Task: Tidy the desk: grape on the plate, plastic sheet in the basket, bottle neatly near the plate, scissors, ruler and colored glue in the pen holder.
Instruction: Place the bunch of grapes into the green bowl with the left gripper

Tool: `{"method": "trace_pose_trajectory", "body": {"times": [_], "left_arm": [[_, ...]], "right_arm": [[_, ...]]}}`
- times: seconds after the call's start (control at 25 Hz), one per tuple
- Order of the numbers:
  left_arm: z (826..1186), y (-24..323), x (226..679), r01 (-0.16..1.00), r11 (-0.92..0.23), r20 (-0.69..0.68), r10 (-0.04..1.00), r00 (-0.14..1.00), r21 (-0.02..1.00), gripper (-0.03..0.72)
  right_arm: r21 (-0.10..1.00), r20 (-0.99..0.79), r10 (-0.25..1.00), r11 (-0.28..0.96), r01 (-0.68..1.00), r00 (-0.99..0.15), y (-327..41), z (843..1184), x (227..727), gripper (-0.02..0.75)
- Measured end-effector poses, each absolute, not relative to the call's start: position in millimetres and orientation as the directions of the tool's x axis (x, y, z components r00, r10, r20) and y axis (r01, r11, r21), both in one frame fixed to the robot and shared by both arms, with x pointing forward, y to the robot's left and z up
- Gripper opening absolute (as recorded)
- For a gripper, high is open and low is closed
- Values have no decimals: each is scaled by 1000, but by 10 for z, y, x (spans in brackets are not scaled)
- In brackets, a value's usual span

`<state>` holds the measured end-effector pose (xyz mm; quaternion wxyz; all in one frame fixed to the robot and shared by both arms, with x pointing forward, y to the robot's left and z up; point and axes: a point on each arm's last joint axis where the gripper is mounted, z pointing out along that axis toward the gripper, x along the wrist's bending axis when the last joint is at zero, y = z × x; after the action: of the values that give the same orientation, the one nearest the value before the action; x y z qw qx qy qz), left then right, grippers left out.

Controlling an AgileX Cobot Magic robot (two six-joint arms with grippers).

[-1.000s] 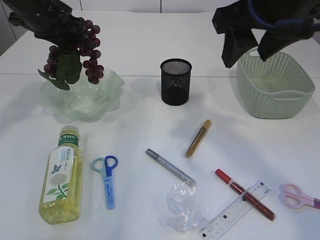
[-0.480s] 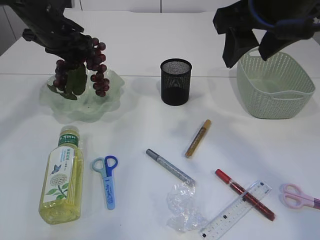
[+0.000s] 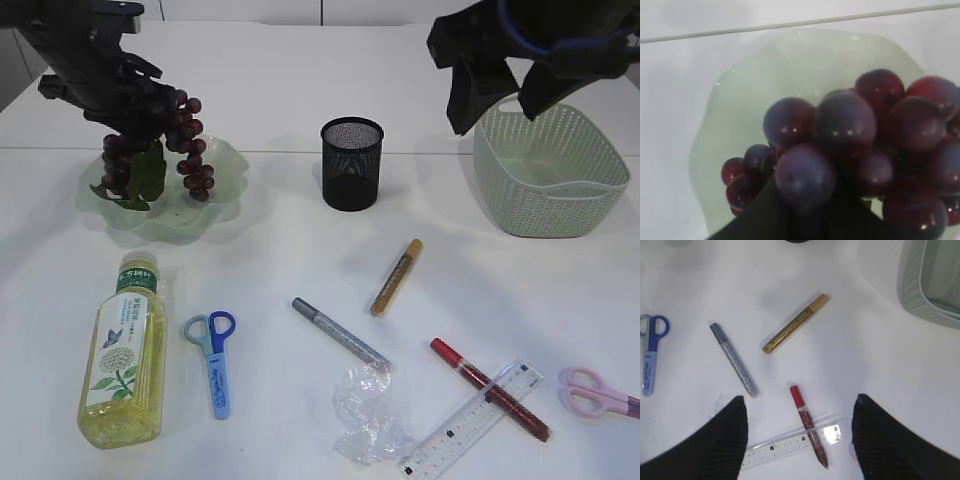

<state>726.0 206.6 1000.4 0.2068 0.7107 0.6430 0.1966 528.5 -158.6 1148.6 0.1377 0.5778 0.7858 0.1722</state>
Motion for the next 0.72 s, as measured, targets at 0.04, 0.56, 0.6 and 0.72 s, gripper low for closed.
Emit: {"method": "trace_pose_trajectory", "body": {"times": [0.04,0.56,0.6,0.72], "left_arm": [[10004,2075,7262,833,-86,14,995,94,547,67],[10005,2104,7269,834,-58,0,998,70,548,95],[10004,2099,7268,835,-51,-10,998,67,547,104],[10003,2084,7264,838,-35,-31,998,62,545,140]], "right_arm": [[430,-18,956,273,861,-294,-1586,11486,5285,510],[430,-22,956,274,860,-294,-1589,11486,5287,510],[430,-22,956,274,860,-294,-1589,11486,5287,510],[431,-22,956,273,860,-292,-1589,11486,5287,510]]}}
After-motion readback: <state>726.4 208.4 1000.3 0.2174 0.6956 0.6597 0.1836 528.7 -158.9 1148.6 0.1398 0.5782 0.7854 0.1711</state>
